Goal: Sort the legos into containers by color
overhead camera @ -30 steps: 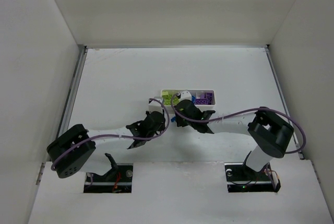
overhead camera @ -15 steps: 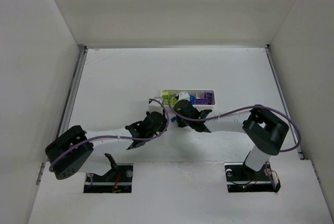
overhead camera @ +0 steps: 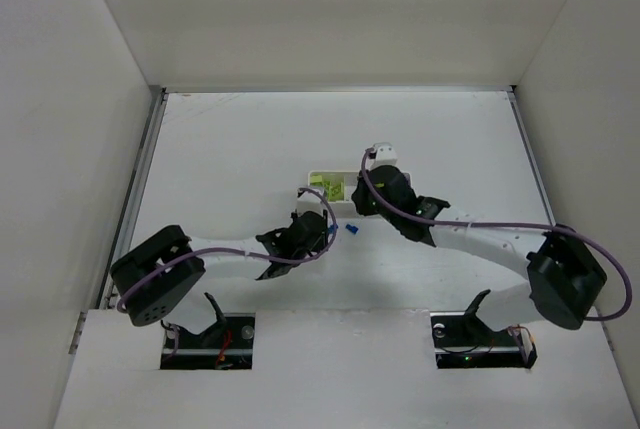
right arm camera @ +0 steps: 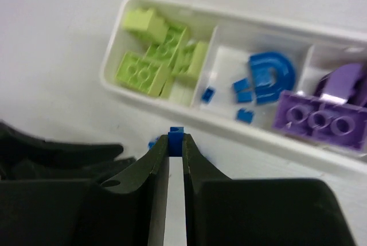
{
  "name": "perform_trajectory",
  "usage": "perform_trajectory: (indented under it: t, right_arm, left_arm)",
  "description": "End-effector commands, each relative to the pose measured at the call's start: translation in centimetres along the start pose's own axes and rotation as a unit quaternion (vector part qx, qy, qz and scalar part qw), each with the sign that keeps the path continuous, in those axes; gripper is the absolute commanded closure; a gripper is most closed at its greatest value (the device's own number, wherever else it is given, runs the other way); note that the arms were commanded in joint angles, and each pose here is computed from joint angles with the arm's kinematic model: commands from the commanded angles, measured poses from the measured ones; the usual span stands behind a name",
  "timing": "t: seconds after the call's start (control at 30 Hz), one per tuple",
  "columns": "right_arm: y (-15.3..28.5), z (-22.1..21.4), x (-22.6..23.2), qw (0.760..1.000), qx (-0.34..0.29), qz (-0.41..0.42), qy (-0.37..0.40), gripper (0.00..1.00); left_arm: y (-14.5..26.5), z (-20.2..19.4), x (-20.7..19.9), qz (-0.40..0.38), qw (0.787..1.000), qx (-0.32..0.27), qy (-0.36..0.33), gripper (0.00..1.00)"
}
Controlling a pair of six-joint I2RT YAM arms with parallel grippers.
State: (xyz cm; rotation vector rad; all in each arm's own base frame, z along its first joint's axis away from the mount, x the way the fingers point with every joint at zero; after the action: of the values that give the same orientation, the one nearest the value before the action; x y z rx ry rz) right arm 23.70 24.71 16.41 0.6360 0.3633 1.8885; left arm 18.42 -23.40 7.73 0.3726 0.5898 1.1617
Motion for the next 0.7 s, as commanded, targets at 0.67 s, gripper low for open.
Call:
perform_trajectory:
  t: [0.67]
  right_arm:
    - [-0.8, 0.0, -2.8, 0.999, -0.027, -0.04, -0.019, 0.58]
  left_arm:
    - [-3.2, 0.4, -2.6, 0.001, 1.0, 0.002, -0.028, 0.76]
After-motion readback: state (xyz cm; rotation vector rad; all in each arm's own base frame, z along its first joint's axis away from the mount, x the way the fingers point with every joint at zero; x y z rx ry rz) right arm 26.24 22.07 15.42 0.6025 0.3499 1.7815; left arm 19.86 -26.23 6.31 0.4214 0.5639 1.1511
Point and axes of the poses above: each gripper's point midway between its finger pads, its own y axis back along the fingers, its own x axis along the line the jaws close on, z = x × y, the point moved 7 cm from there along y, back along the fingers
